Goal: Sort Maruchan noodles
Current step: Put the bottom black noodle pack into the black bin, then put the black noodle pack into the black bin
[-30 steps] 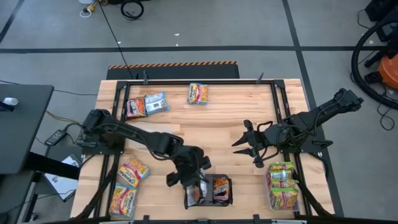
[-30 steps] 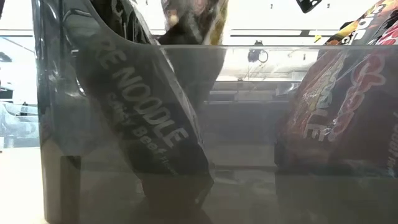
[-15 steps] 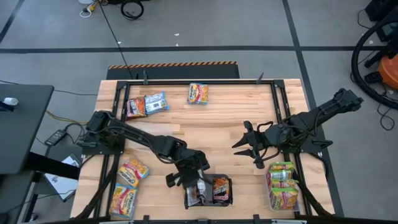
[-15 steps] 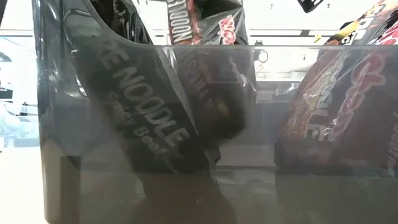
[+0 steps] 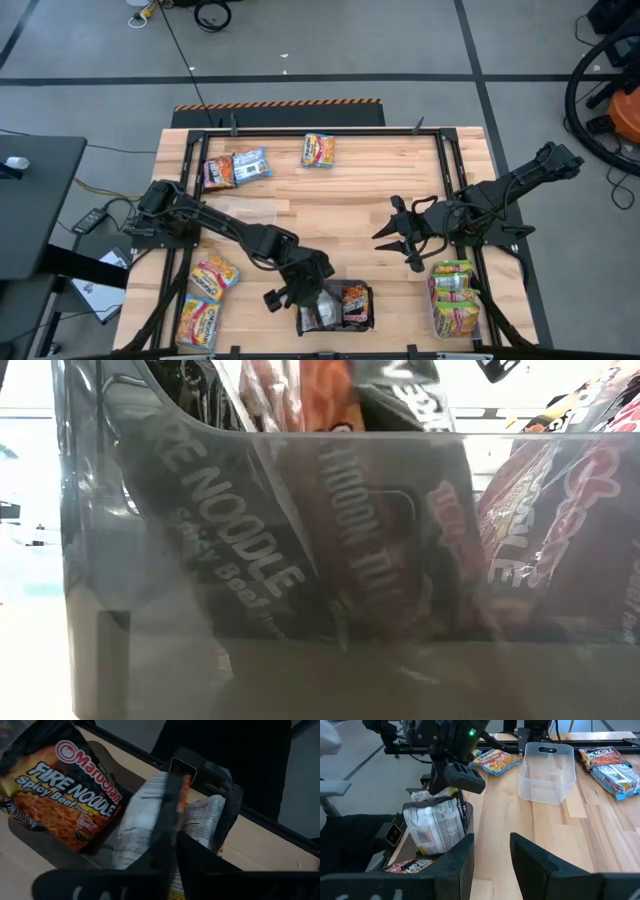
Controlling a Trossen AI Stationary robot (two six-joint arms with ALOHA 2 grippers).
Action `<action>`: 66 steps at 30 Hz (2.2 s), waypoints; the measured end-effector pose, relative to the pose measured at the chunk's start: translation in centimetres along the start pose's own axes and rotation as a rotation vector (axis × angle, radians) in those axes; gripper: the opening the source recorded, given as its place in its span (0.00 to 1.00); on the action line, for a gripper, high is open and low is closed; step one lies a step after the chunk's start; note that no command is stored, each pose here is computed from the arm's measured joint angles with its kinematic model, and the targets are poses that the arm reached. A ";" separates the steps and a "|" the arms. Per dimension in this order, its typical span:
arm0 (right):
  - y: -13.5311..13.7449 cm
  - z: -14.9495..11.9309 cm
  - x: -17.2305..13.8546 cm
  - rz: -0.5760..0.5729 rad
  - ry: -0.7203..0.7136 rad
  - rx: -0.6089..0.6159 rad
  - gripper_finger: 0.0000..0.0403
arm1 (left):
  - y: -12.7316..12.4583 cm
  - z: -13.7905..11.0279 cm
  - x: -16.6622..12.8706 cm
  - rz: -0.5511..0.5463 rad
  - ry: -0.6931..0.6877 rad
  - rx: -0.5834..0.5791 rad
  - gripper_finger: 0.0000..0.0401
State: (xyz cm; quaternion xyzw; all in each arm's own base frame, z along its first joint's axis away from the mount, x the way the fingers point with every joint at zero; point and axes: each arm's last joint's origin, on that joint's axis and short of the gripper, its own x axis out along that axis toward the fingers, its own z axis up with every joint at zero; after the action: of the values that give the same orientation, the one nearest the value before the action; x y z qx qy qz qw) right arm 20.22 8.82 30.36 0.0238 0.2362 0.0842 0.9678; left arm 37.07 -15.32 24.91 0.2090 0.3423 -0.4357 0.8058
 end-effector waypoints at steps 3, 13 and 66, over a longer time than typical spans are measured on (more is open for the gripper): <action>0.0 0.0 0.0 0.000 0.001 0.002 0.32 | 0.0 0.0 0.0 -0.002 -0.001 -0.017 0.11; 0.0 0.0 0.0 0.002 -0.004 0.006 0.32 | -0.4 0.1 -6.1 0.034 0.031 -0.137 0.13; -0.6 -2.7 1.8 -0.022 -0.071 0.073 0.32 | -3.9 -35.2 -20.7 0.845 0.725 -1.758 0.50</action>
State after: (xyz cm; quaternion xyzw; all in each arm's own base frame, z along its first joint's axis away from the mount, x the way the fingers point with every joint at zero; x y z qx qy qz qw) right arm 20.63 8.56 27.06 0.0594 0.2048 0.0642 0.9749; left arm 12.76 16.54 16.02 -0.2308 0.6595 0.3741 0.6098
